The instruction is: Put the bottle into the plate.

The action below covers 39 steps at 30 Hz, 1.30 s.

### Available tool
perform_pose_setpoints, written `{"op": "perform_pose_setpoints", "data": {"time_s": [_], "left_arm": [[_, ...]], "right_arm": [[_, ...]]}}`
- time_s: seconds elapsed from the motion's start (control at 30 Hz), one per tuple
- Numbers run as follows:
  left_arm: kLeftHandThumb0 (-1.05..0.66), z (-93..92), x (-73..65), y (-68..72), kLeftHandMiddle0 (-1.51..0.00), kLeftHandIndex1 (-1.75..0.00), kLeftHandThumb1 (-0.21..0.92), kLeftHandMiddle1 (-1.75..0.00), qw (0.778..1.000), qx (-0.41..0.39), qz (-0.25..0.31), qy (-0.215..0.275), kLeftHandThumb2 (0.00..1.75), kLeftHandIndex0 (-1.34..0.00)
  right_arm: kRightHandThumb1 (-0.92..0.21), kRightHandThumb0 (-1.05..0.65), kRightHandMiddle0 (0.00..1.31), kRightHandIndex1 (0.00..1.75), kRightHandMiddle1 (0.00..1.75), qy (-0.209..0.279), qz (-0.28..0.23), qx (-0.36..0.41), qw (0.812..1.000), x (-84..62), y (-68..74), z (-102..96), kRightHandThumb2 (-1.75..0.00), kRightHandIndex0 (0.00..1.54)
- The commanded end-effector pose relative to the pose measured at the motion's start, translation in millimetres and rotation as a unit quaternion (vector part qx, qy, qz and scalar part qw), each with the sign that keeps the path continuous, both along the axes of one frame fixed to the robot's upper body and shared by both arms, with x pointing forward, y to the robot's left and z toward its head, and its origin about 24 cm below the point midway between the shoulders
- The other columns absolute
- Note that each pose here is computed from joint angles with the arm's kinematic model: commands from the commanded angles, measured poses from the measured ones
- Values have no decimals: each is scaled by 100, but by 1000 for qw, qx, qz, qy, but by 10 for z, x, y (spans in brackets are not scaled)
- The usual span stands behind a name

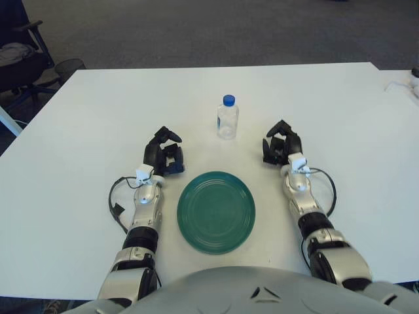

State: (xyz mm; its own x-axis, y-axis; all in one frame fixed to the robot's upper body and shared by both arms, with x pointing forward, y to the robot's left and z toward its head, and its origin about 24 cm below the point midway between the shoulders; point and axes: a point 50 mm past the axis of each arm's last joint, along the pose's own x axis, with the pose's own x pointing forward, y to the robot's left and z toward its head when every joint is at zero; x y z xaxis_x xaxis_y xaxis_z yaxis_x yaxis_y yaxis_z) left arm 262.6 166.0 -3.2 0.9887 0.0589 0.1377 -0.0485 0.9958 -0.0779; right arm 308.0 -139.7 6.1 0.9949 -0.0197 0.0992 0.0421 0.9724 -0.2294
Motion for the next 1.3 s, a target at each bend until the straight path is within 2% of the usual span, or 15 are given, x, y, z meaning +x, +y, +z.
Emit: {"op": "perform_pose_setpoints", "data": {"time_s": [0.0,0.03,0.17,0.27,0.37,0.47,0.87,1.27], "left_arm": [[-55,-226,-151,-32,-128,-175,13,-175,998,-8,-2,55,154,-77],[-55,-230,-157,-31,-128,-175,13,-175,998,-7,-3,56,154,-77],[-55,-244,-175,-39,-128,-175,13,-175,998,-4,0,59,154,-76],[-55,-253,-189,-46,-128,-175,13,-175,998,-1,3,62,154,-76],[-55,-261,-202,-52,-128,-175,14,-175,998,0,5,64,154,-76],[-55,-271,-216,-58,-128,-175,14,-175,998,-2,5,66,154,-76],[-55,-283,-241,-84,-128,-175,13,-175,998,-5,8,64,155,-77],[-56,-289,-249,-93,-129,-175,12,-175,998,-5,5,65,155,-77]], "right_arm": [[-87,-75,5,150,165,67,25,-46,996,16,-15,-162,-40,8],[-89,-80,3,138,158,65,32,-50,996,49,19,-130,-37,5],[-91,-90,1,110,135,76,43,-56,995,147,97,-70,-34,1],[-92,-94,0,98,121,89,46,-55,993,201,141,-56,-32,0],[-92,-96,0,93,116,97,50,-51,993,256,185,-33,-31,0],[-92,-94,0,91,115,97,50,-46,993,307,276,12,-30,0],[-92,-90,0,89,120,82,61,-41,994,360,411,103,-26,0],[-92,-86,0,95,128,84,77,-47,992,340,415,90,-35,0]]}}
